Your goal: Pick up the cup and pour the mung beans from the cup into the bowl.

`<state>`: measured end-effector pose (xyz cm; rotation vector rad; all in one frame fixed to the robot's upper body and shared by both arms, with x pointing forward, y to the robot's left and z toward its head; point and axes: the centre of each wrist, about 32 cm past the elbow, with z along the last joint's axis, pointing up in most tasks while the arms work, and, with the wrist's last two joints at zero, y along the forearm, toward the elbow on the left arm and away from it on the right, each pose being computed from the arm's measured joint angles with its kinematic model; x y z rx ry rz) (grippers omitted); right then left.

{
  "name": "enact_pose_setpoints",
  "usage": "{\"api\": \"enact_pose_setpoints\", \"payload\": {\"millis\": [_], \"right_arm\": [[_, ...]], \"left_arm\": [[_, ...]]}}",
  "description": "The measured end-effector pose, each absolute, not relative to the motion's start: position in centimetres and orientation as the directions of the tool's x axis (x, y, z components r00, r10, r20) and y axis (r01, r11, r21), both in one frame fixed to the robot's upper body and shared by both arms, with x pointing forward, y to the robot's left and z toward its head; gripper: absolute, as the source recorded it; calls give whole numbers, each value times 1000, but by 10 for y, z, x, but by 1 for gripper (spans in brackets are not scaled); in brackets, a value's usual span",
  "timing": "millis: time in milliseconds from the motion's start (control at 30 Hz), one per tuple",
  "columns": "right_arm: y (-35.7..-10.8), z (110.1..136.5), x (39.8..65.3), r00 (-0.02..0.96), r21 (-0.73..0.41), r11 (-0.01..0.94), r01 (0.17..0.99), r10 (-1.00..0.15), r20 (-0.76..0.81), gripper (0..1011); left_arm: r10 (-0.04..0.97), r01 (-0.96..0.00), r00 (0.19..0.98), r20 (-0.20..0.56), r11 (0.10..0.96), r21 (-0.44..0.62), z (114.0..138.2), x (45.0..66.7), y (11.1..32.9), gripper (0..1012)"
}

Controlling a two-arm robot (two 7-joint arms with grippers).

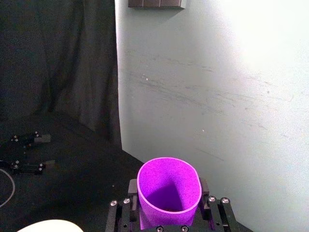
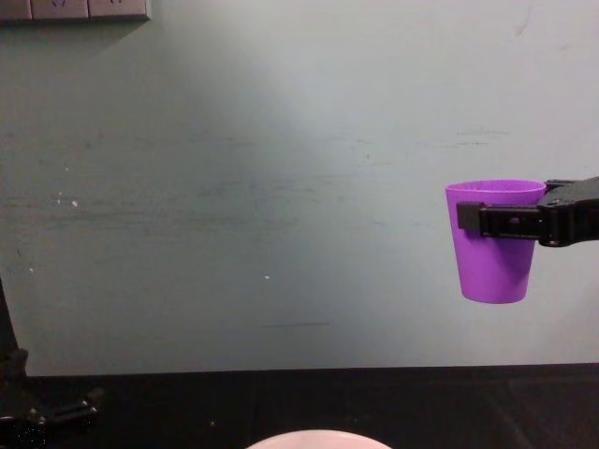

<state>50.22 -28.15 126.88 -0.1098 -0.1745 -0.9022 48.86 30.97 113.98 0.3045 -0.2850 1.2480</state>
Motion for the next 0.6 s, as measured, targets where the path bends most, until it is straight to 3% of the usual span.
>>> {"api": "enact_pose_setpoints", "payload": {"millis": [600], "right_arm": [[-281, 1269, 502, 607, -21, 616, 788, -770, 197, 722]], "left_arm": [[880, -955, 292, 374, 287, 70, 1140, 489, 310, 1011]]}}
